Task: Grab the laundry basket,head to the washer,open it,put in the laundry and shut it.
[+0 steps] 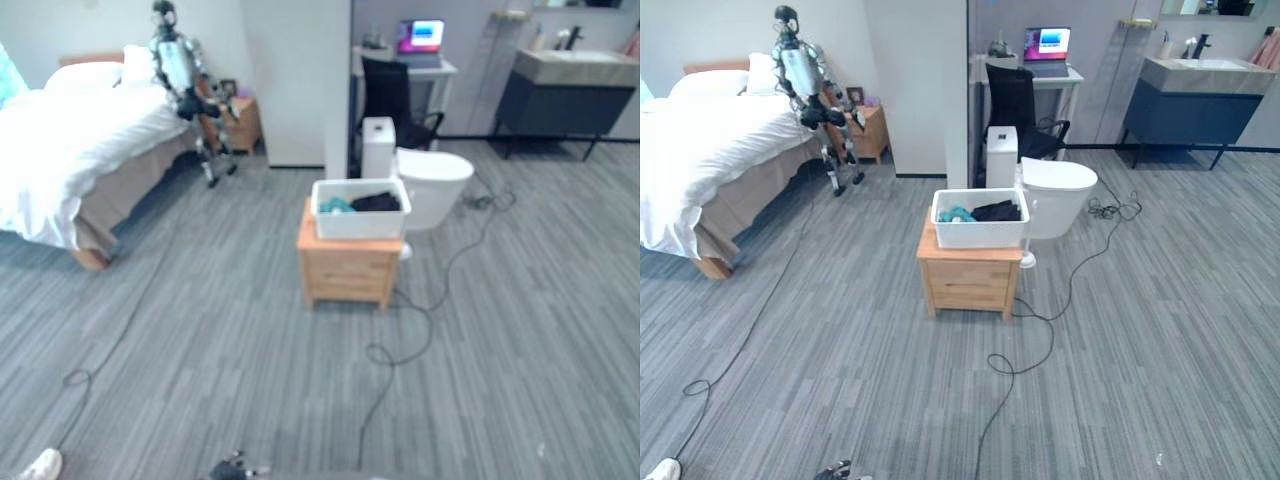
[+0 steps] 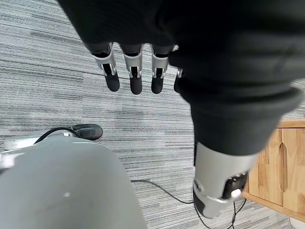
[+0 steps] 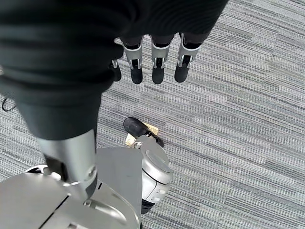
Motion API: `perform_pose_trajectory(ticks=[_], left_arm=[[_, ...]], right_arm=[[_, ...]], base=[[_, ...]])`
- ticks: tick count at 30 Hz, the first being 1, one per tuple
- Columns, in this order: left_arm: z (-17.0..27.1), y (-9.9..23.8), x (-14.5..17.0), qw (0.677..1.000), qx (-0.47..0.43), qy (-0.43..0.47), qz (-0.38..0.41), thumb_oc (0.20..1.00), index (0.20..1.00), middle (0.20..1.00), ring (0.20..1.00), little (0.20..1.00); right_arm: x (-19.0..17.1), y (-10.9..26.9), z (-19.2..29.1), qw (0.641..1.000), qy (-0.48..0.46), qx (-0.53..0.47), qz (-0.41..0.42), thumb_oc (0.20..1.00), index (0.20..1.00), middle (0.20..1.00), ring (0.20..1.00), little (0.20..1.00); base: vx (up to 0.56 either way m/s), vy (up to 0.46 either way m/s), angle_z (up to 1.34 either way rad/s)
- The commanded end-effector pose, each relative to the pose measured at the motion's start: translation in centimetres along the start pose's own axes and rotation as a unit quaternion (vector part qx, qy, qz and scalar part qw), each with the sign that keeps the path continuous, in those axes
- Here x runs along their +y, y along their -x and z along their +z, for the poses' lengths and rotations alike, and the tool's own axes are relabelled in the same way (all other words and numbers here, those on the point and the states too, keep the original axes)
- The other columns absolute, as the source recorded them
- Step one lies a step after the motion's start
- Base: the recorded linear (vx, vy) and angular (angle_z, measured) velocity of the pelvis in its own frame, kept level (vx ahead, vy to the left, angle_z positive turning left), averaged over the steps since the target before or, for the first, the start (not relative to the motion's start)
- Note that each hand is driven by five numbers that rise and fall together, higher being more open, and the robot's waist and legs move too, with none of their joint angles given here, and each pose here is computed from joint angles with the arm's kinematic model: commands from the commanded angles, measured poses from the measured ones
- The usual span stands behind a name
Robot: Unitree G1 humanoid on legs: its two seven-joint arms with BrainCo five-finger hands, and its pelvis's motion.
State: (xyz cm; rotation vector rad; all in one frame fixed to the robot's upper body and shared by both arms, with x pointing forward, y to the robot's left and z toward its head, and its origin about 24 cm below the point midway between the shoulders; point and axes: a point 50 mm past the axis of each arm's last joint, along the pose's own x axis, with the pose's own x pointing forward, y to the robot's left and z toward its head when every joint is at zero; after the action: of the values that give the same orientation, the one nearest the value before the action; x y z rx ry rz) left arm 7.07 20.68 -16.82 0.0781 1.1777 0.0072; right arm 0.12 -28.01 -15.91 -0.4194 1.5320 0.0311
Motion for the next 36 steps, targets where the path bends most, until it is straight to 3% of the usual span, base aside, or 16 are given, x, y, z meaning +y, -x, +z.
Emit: perform_pose_trajectory(ticks=[1, 27, 36], left_arm=[[3.2, -0.5, 1.1, 0.999, -0.041, -0.002, 0.015, 1.0, 1.0, 1.0, 1.0, 1.0], [3.0, -0.5, 1.3, 0.999, -0.039, 0.002, 0.015, 1.0, 1.0, 1.0, 1.0, 1.0], [5.6, -0.6, 2.3, 0.997, -0.075, -0.011, 0.019, 1.0, 1.0, 1.0, 1.0, 1.0]], right_arm=[[0.8, -0.1, 1.2, 1.0, 0.009, -0.001, 0.013, 1.0, 1.0, 1.0, 1.0, 1.0], [0.8, -0.1, 1.5, 1.0, 0.017, -0.007, 0.015, 1.0, 1.0, 1.0, 1.0, 1.0], [-0.2, -0.1, 3.4, 0.999, 0.011, -0.029, 0.01, 1.0, 1.0, 1.0, 1.0, 1.0]], base=[[0.0, 0.0, 0.0], [0.0, 0.003, 0.0], [0.01, 0.114, -0.19]])
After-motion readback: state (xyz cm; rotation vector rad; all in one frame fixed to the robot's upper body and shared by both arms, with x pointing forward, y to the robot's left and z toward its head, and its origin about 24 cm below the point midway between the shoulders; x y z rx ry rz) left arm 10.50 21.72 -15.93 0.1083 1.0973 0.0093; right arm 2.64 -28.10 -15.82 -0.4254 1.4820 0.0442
